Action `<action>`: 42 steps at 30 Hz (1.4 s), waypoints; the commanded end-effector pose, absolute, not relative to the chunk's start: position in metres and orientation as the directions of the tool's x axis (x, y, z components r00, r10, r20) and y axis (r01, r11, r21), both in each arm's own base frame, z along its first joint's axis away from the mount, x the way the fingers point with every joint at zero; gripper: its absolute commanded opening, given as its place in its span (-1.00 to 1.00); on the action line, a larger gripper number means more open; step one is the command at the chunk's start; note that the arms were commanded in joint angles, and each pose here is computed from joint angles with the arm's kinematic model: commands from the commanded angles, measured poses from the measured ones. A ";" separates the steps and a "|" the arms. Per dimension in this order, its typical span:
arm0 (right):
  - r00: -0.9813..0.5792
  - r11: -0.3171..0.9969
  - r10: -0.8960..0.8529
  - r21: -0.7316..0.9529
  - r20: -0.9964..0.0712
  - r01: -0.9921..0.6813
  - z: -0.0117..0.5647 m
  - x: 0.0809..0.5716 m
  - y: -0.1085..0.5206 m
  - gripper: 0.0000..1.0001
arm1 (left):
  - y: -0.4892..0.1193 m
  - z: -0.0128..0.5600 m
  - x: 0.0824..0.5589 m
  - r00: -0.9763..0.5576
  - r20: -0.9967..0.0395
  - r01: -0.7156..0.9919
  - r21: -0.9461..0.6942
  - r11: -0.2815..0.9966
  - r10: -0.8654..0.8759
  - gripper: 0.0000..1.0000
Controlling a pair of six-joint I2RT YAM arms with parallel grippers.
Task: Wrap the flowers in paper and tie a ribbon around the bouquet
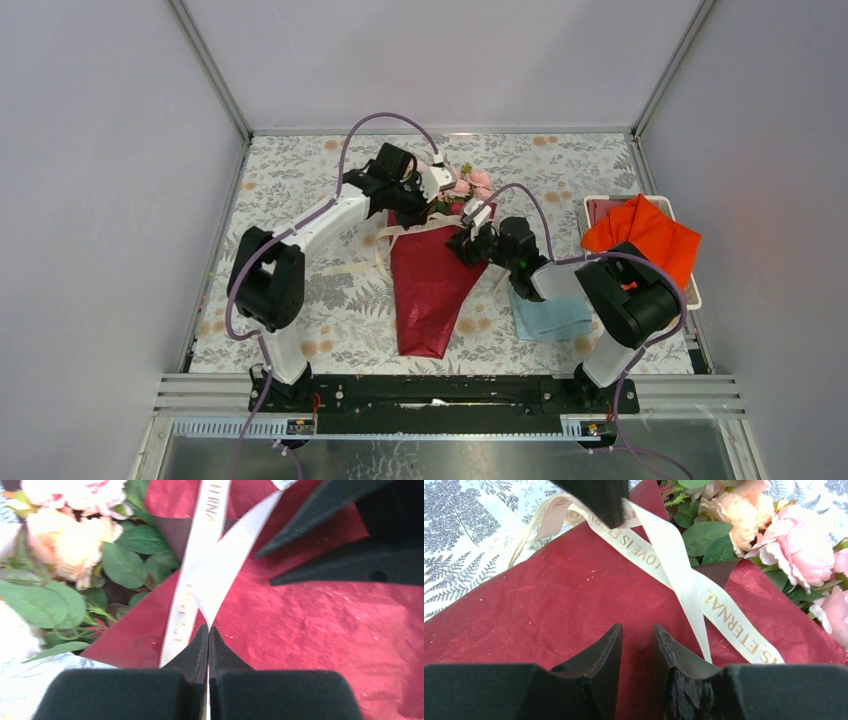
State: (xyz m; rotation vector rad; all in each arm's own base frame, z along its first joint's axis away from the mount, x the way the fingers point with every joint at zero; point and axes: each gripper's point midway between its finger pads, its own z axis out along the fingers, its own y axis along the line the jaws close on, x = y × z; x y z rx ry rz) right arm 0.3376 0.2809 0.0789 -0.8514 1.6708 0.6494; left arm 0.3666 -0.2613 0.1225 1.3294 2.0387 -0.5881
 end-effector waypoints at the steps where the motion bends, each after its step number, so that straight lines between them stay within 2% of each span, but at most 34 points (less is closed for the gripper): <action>1: 0.013 0.574 -0.180 -0.116 -0.984 -0.810 0.118 0.359 0.291 -0.27 | -0.253 0.127 0.418 -0.319 -0.712 0.846 0.084 0.526 0.626 -1.00; 5: -0.004 0.584 -0.186 -0.107 -0.983 -0.804 0.115 0.366 0.294 -0.26 | -0.253 0.107 0.432 -0.344 -0.686 0.836 0.086 0.542 0.641 -1.00; 9: 0.004 0.573 -0.191 -0.115 -0.982 -0.812 0.115 0.370 0.298 -0.25 | -0.254 0.089 0.438 -0.363 -0.669 0.834 0.077 0.546 0.649 -0.90; 13: 0.061 0.489 -0.212 -0.160 -0.975 -0.858 0.126 0.374 0.315 -0.21 | -0.254 0.089 0.442 -0.383 -0.680 0.823 0.057 0.566 0.626 -0.84; 18: 0.065 0.382 -0.304 -0.184 -0.951 -0.906 0.109 0.381 0.330 -0.04 | -0.252 0.102 0.441 -0.421 -0.714 0.811 -0.020 0.585 0.559 -0.44; 21: 0.085 0.322 -0.330 -0.197 -0.940 -0.926 0.100 0.378 0.334 -0.03 | -0.248 0.112 0.439 -0.441 -0.728 0.808 -0.067 0.586 0.525 -0.09; 25: 0.105 0.250 -0.363 -0.206 -0.926 -0.946 0.094 0.374 0.338 -0.03 | -0.230 0.127 0.439 -0.489 -0.738 0.785 -0.139 0.604 0.466 0.22; 29: 0.086 0.243 -0.429 -0.207 -0.899 -0.948 0.079 0.382 0.336 -0.02 | -0.208 0.143 0.434 -0.507 -0.754 0.774 -0.186 0.605 0.417 0.38; 32: 0.078 0.257 -0.450 -0.212 -0.890 -0.943 0.073 0.387 0.333 0.02 | -0.190 0.144 0.424 -0.489 -0.748 0.788 -0.159 0.594 0.448 0.46; 35: 0.070 0.261 -0.449 -0.206 -0.891 -0.943 0.075 0.390 0.333 0.11 | -0.162 0.127 0.402 -0.473 -0.693 0.815 -0.109 0.569 0.544 0.61; 38: 0.058 0.254 -0.454 -0.192 -0.889 -0.948 0.073 0.393 0.335 0.17 | -0.127 0.095 0.377 -0.479 -0.596 0.826 -0.058 0.560 0.645 0.71; 42: 0.049 0.252 -0.462 -0.185 -0.886 -0.950 0.069 0.397 0.336 0.20 | -0.112 0.059 0.334 -0.509 -0.501 0.840 -0.110 0.531 0.700 0.86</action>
